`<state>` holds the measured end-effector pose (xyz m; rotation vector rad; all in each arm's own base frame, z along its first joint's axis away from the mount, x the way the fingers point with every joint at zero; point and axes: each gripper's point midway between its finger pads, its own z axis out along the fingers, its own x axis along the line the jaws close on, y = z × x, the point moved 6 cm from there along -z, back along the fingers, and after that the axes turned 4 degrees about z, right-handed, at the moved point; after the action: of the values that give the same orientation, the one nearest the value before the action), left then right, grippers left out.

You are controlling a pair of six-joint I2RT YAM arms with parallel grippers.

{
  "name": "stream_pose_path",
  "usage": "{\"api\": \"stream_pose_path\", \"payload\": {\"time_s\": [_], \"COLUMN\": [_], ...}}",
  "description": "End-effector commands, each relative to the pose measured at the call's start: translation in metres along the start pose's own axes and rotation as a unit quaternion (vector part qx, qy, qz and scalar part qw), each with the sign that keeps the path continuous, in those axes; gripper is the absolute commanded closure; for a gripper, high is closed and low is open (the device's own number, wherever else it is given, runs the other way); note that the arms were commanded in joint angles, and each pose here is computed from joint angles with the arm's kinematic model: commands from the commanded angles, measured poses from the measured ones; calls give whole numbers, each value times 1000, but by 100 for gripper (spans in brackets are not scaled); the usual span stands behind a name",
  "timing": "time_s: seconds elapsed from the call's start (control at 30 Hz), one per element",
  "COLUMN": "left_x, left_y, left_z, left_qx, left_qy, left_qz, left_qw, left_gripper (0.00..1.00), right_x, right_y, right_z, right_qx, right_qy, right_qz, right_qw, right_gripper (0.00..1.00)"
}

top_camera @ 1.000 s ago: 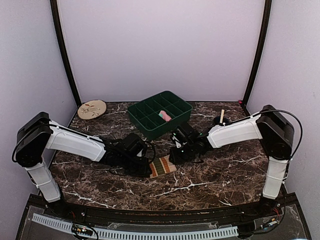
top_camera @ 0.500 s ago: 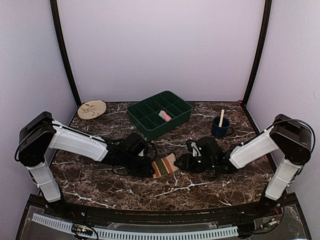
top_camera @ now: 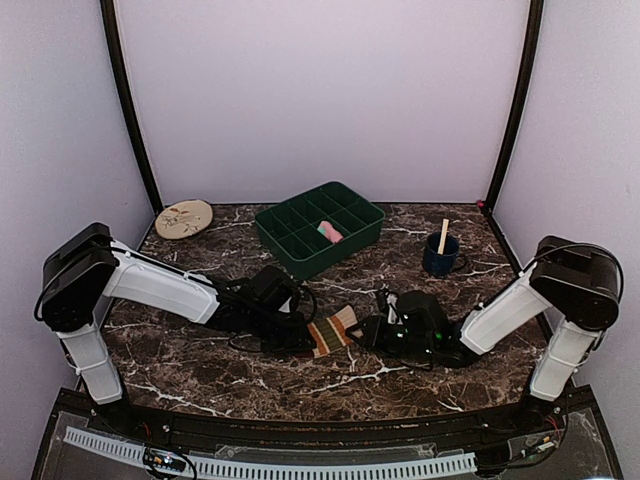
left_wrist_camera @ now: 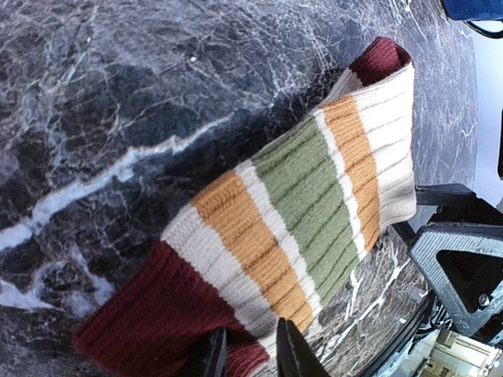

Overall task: Roll the socks
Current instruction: Adjust the sock at the center of the board, then pick up the pair of socks from the center of the board.

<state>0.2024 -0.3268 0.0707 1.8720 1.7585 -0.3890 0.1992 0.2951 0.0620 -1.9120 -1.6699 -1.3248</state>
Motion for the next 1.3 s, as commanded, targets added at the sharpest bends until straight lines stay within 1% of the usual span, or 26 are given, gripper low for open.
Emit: {"api": "stream_pose_path", "payload": {"time_s": [0.0, 0.3, 0.47, 0.7, 0.77, 0.87, 0.93, 1.0, 1.1, 1.27], "left_x": [53, 56, 59, 63, 64, 63, 62, 61, 58, 46], "left_y": [-42, -45, -47, -51, -51, -51, -50, -49, -45, -31], "left_z": [17, 16, 16, 15, 15, 14, 13, 10, 3, -12], "left_qx": [88, 89, 91, 93, 94, 92, 91, 91, 81, 63], "left_qy": [100, 101, 102, 103, 103, 102, 103, 106, 112, 101], "left_qz": [-33, -38, -41, -46, -46, -45, -44, -43, -38, -37], "left_qw": [990, 990, 990, 989, 989, 990, 989, 989, 990, 992], "left_gripper": [74, 74, 74, 74, 74, 74, 73, 72, 66, 60], "right_x": [-45, -53, -51, -50, -48, -43, -38, -33, -23, -11], "right_y": [-18, -14, -11, -9, -8, -6, -5, -5, -4, -1], "right_z": [-1, -3, -5, -7, -7, -3, -1, 0, 1, 0], "right_qx": [11, -13, -23, -31, -30, -26, -25, -25, -29, -42], "right_qy": [-93, -114, -113, -114, -112, -111, -111, -118, -127, -165], "right_qz": [20, 34, 29, 18, 9, -16, -36, -60, -103, -186], "right_qw": [995, 993, 993, 993, 993, 993, 993, 991, 986, 968], "right_gripper": [56, 76, 80, 83, 87, 96, 99, 100, 100, 100]}}
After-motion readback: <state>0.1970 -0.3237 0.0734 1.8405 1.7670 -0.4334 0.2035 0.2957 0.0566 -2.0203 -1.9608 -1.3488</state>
